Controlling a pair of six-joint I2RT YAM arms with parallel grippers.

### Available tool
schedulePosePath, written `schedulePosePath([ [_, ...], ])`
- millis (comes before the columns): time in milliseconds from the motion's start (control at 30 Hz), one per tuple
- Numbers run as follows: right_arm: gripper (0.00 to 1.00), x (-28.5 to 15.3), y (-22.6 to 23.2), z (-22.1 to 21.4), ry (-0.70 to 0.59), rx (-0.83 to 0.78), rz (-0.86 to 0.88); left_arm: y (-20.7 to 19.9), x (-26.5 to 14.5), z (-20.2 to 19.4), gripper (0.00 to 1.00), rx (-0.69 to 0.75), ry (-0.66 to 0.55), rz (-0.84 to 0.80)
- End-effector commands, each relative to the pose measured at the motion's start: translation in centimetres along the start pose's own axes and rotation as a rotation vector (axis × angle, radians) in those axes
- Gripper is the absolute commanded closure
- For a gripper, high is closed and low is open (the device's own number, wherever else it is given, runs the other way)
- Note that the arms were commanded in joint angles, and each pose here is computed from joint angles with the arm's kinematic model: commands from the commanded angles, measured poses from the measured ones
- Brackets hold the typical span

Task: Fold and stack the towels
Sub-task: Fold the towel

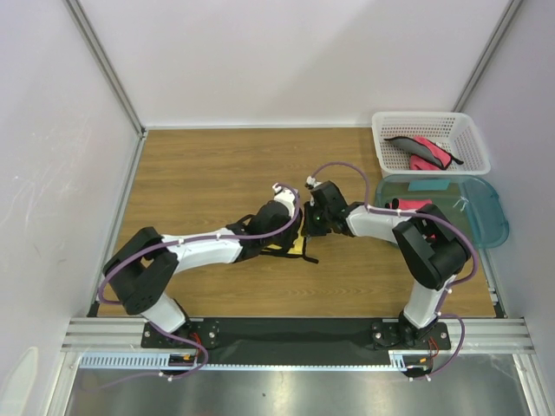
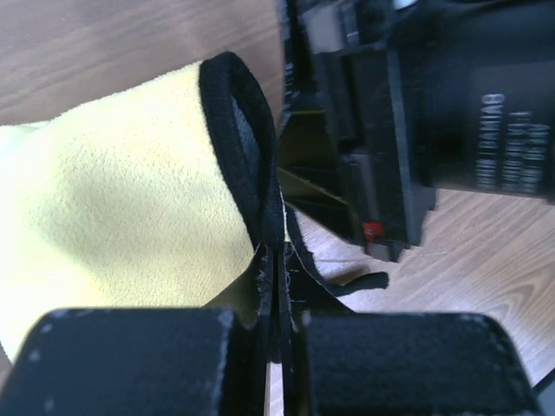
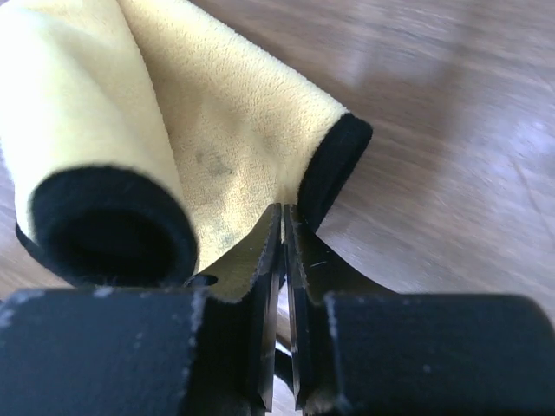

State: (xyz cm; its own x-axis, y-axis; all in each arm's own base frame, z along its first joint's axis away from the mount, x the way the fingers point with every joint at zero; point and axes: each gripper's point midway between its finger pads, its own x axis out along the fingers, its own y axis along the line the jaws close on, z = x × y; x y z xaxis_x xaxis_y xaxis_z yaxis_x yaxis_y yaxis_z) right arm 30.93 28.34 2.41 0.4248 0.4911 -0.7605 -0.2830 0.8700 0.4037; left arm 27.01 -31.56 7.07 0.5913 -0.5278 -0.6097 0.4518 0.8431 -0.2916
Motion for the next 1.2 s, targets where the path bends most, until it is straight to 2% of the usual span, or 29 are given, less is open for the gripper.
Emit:
schedulePosePath([
  [0, 0.89, -1.8, -1.1, 0.8, -0.038, 0.005, -0.057, -1.3, 0.5, 1.5, 1.00, 0.002, -0.033, -0.029],
  [233, 0.89, -3.9, -1.2, 1.8, -0.083, -0.005, -0.077, -1.0, 1.3, 1.1, 1.00, -0.012, -0.022, -0.010],
  [633, 0.91, -1.2, -2.3, -0.3, -0.028, 0.014, -0.084, -1.3, 1.3, 2.0, 1.00, -0.012, -0.039, -0.012],
  [1167, 0.92, -0.8, -2.2, -0.8, -0.036, 0.046, -0.062, -3.8, 2.7, 1.2, 1.00, -0.015, 0.001, -0.090],
])
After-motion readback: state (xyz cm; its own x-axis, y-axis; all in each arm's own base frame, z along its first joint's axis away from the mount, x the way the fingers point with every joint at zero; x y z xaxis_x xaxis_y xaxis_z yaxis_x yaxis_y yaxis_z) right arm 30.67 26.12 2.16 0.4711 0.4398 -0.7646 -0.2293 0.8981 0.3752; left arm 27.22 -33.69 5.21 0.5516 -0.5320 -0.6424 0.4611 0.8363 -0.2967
